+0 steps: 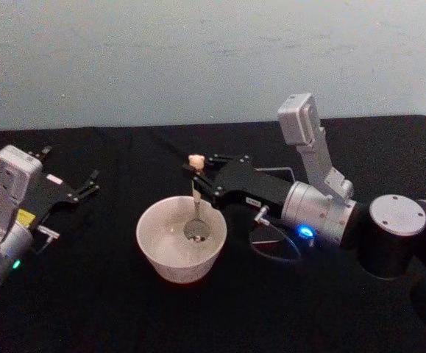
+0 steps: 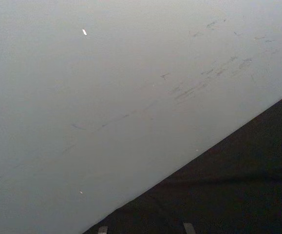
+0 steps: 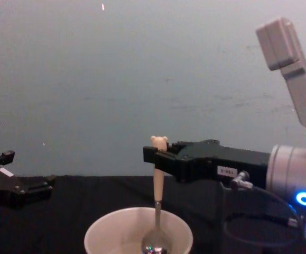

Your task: Pick up the stirring spoon with one hand, stir inside the cup, then place it back in its original position.

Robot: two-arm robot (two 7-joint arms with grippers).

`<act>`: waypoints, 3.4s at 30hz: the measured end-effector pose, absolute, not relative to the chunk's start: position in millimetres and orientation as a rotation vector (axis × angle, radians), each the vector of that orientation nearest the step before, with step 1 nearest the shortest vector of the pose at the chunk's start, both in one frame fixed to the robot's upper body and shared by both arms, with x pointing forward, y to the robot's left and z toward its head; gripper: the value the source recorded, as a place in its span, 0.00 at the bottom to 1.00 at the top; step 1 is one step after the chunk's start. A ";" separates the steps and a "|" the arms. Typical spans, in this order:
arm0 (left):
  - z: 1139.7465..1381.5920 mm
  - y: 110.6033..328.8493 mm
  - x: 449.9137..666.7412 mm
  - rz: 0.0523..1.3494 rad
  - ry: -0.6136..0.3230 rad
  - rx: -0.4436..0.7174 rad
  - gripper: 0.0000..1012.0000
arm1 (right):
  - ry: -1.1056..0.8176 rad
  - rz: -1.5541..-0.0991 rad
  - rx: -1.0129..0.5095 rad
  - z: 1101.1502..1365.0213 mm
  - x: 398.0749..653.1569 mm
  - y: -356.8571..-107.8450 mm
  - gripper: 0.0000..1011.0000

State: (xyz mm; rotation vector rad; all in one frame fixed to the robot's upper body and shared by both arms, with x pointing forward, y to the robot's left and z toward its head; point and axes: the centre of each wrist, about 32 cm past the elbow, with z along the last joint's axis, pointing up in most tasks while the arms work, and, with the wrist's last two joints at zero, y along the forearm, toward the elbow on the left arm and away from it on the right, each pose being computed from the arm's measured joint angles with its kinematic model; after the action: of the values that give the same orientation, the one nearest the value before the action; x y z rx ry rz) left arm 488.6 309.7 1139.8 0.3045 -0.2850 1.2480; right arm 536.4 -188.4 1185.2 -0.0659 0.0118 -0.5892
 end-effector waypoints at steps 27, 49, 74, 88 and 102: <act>1139.8 309.7 488.6 1.248 -0.285 0.304 0.99 | 0.046 -0.508 -0.077 1180.4 534.7 -156.5 0.21; 1139.8 309.7 488.6 1.248 -0.285 0.304 0.99 | 0.032 -0.601 -0.069 1188.1 543.1 -178.1 0.21; 1139.8 309.7 488.6 1.248 -0.285 0.304 0.99 | 0.061 -0.481 -0.093 1179.3 517.1 -170.1 0.21; 1139.8 309.7 488.6 1.248 -0.285 0.304 0.99 | 0.038 -0.542 -0.095 1175.7 535.9 -158.8 0.21; 1139.8 309.7 488.6 1.248 -0.285 0.304 0.99 | 0.030 -0.603 -0.081 1182.1 539.3 -173.7 0.21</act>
State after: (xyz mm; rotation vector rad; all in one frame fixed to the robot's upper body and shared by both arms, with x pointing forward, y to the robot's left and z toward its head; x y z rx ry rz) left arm 488.6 309.7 1139.8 0.3045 -0.2850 1.2479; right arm 539.3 -173.7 1182.1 -0.0812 0.0301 -0.6028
